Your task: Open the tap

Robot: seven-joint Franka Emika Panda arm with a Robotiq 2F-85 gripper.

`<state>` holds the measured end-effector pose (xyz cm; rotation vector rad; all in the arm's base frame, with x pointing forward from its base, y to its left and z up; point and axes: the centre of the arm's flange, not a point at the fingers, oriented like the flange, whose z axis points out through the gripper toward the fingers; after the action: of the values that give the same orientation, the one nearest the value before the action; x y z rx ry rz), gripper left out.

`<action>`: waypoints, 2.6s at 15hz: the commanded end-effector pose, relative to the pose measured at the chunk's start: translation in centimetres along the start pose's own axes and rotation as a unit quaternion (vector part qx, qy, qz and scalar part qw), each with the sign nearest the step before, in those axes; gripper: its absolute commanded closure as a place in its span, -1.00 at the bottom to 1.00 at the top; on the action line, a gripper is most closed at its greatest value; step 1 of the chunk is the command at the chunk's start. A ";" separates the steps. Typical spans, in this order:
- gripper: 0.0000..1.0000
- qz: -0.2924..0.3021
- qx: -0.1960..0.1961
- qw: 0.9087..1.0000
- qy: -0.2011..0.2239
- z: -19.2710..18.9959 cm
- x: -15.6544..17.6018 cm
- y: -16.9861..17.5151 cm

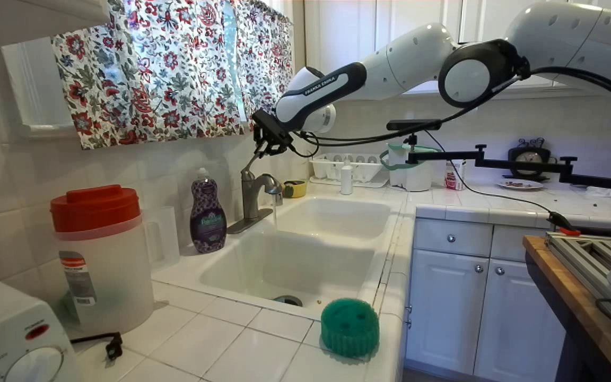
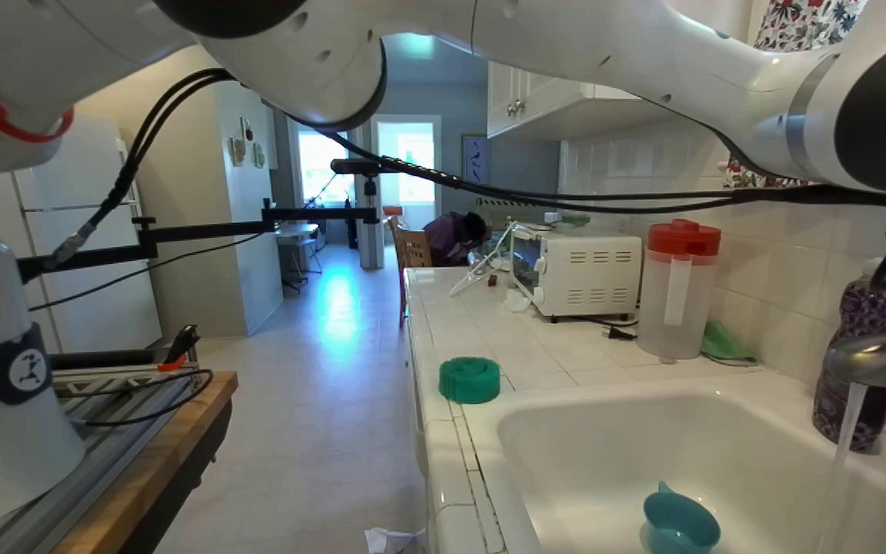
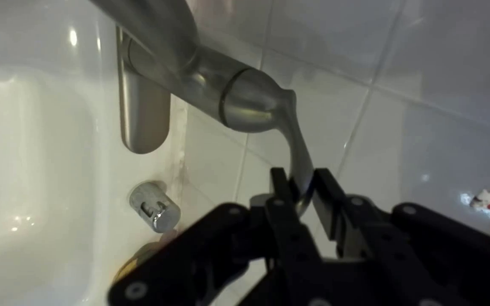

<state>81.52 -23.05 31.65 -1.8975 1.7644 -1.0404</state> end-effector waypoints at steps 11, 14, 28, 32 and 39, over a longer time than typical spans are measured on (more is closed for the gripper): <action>-1.00 -0.042 -0.011 0.998 0.040 -2.8 0.4 -3.5; -1.00 -0.004 0.002 1.000 0.028 -4.5 -0.3 -3.6; -1.00 0.027 -0.083 0.996 -0.021 -11.2 -0.2 1.9; -1.00 -0.026 -0.146 0.985 -0.082 -14.2 0.5 2.9; -1.00 -0.148 -0.281 0.936 -0.151 -18.4 2.0 6.1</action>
<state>67.93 -21.66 40.22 -2.3991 1.8444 -0.3928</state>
